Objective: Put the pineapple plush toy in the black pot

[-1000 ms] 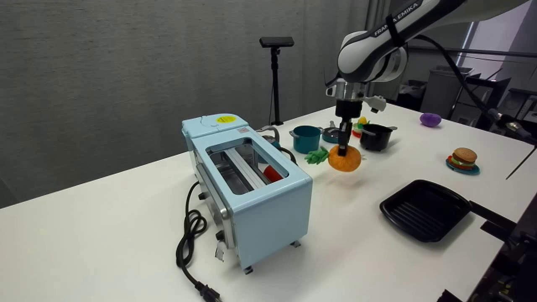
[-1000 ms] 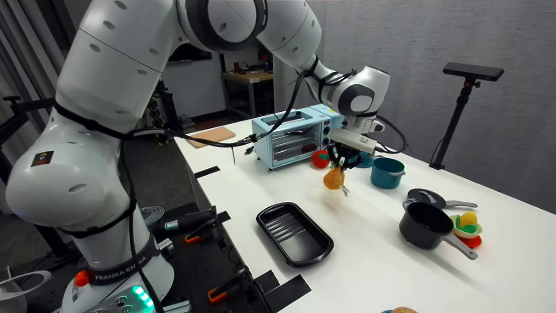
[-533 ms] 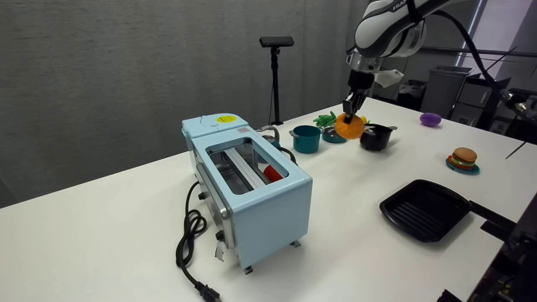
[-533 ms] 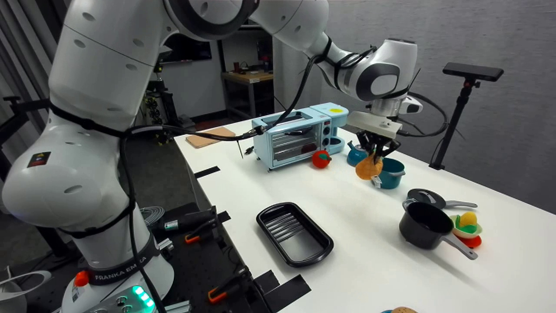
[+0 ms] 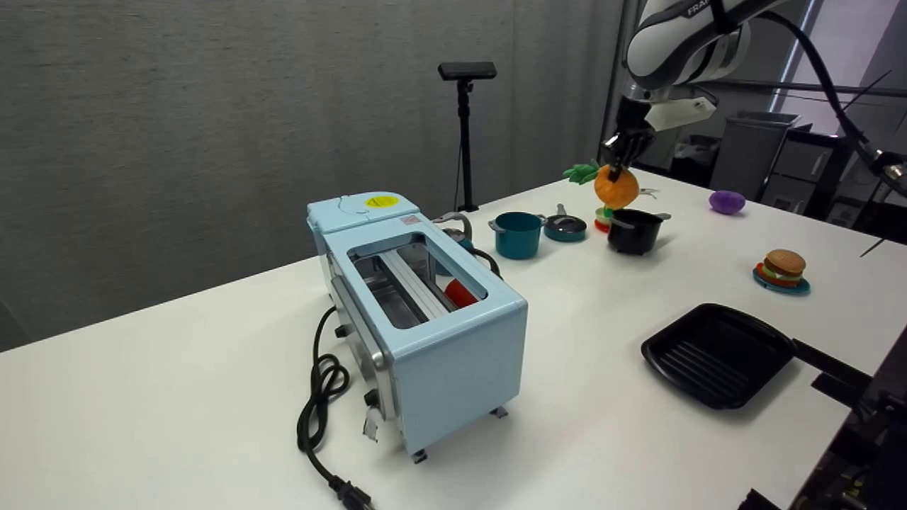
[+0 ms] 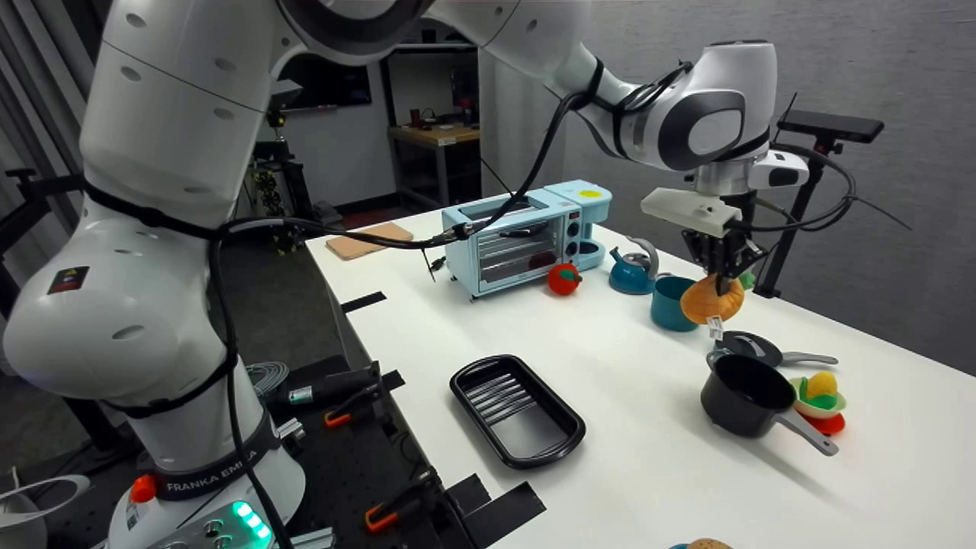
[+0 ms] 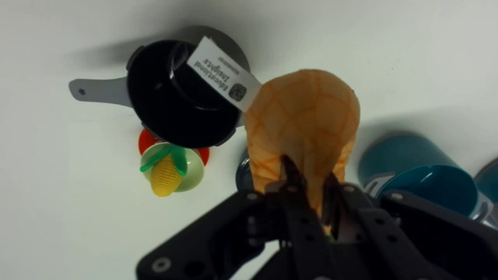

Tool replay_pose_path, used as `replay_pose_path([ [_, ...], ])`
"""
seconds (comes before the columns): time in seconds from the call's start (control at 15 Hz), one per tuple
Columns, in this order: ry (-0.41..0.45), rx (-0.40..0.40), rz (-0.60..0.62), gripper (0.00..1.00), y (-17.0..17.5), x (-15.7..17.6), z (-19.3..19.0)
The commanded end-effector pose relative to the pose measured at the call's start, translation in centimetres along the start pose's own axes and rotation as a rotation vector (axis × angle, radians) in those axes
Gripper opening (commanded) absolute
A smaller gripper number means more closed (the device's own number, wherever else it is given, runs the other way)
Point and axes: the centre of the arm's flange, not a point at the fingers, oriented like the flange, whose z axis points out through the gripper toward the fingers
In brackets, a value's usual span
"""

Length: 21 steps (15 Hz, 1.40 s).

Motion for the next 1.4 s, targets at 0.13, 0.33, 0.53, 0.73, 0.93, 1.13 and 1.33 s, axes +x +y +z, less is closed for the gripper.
replay_pose_path([
  [0.13, 0.022, -0.120, 0.182, 0.03, 4.8, -0.2, -1.0],
  [0.33, 0.014, -0.144, 0.225, 0.03, 7.0, -0.2, -0.2],
  [0.53, 0.004, -0.148, 0.221, 0.03, 8.0, -0.2, 0.8],
  [0.73, -0.007, -0.155, 0.218, 0.03, 8.2, -0.3, 1.6],
  [0.93, -0.013, -0.156, 0.203, 0.46, 8.1, -0.3, 1.8],
  [1.13, 0.005, -0.154, 0.188, 0.69, 7.8, -0.1, 1.1],
  [1.33, 0.027, -0.156, 0.160, 0.92, 7.2, 0.2, 0.1],
])
